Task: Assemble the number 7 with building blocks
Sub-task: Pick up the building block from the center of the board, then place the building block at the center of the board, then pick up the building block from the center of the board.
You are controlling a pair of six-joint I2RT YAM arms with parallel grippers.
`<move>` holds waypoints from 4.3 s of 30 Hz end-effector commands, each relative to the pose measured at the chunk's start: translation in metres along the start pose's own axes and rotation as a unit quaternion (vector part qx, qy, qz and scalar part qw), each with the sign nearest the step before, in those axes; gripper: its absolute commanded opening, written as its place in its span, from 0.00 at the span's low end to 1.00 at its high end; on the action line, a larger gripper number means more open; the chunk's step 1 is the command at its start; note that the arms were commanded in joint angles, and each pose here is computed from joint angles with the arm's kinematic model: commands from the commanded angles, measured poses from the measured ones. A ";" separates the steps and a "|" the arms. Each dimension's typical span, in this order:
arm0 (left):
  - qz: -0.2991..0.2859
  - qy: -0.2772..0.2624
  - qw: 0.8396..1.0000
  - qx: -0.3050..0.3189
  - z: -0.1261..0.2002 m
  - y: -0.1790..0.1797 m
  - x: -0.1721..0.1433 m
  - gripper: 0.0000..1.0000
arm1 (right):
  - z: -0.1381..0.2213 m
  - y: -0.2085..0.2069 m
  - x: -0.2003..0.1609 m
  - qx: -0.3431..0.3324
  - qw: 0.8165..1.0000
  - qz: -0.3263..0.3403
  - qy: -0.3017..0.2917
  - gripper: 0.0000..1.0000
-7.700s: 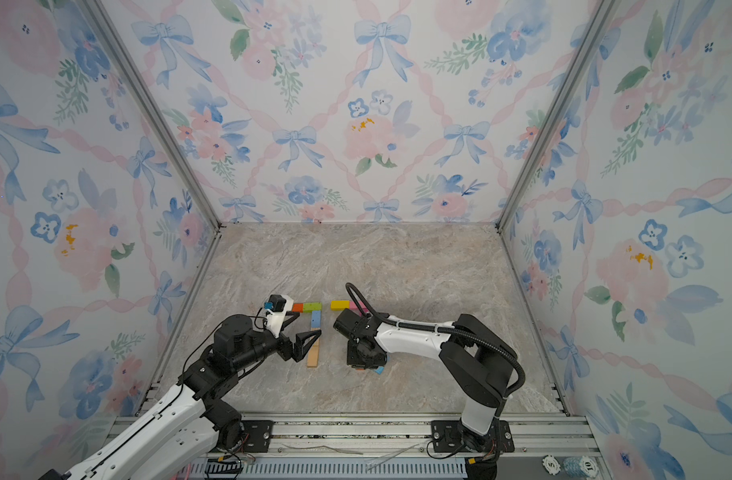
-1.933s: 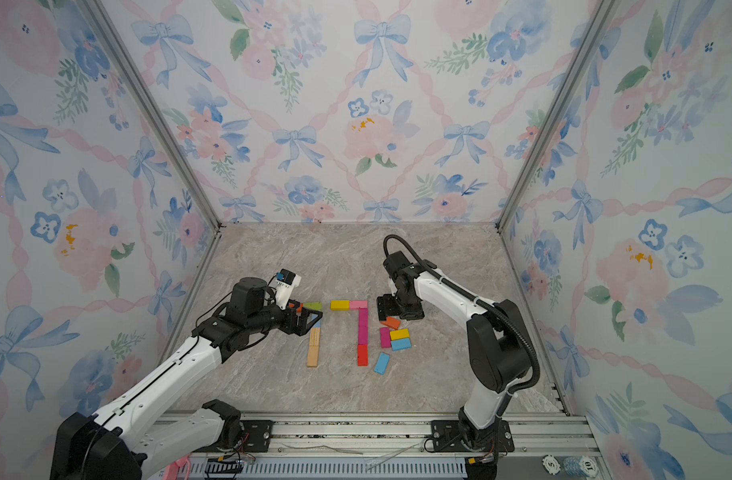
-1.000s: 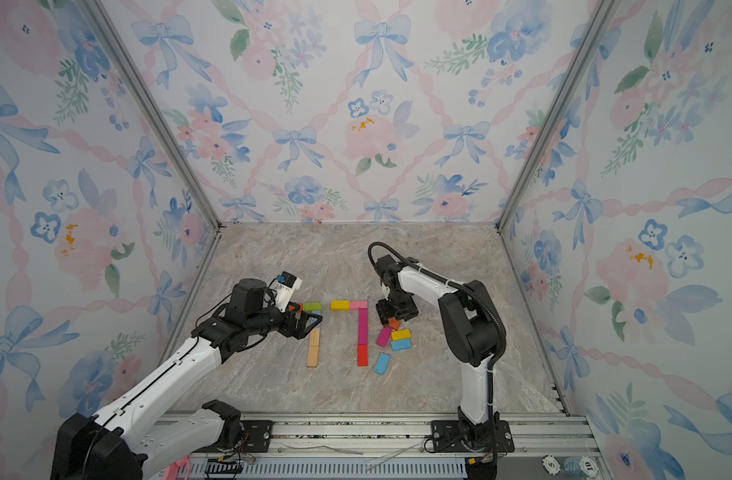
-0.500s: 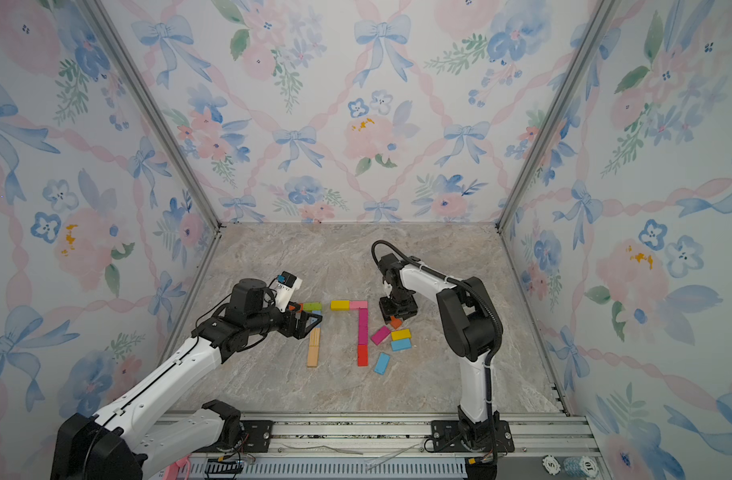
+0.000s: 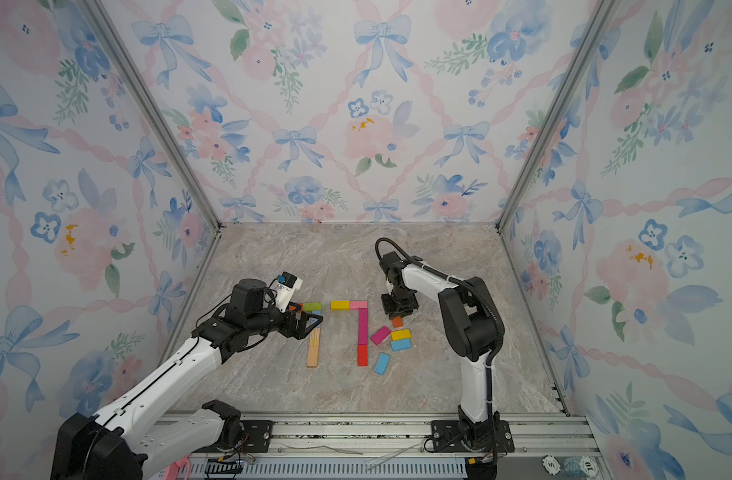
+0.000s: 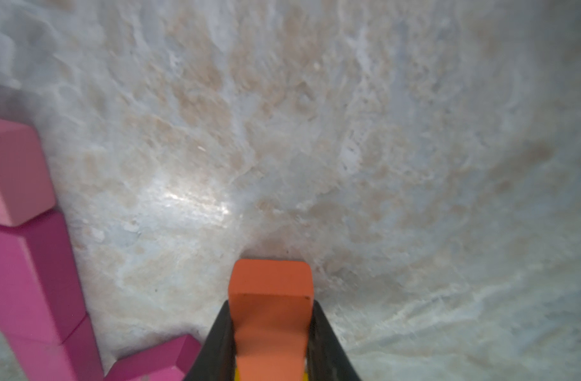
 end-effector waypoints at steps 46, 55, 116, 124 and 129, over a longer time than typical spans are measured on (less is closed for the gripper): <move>-0.075 -0.083 0.994 0.007 0.016 -0.007 -0.006 0.98 | -0.004 0.037 0.040 -0.050 0.768 0.639 -0.006 0.16; -0.075 -0.078 0.994 0.006 0.013 -0.005 -0.008 0.98 | -0.013 0.038 0.038 -0.033 0.765 0.643 0.009 0.16; -0.072 -0.112 0.990 0.038 0.025 -0.005 -0.006 0.98 | 0.214 -0.029 -0.042 0.202 0.918 -0.074 -0.334 0.99; -0.072 -0.114 0.990 0.033 0.025 -0.006 -0.005 0.98 | 0.164 -0.037 -0.103 0.231 0.922 -0.215 -0.223 0.97; -0.068 -0.111 0.991 0.034 0.024 -0.005 -0.007 0.98 | 0.137 -0.020 -0.121 0.225 0.937 -0.204 -0.174 0.95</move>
Point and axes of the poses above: each gripper's point midway between its finger pads, its own z axis back along the fingers, its own y axis along the line the jaws close on, x = y × z, the point moved 8 cm from there along z, back along the fingers, and after that the axes turned 11 degrees about -z, right-handed, at the moved point
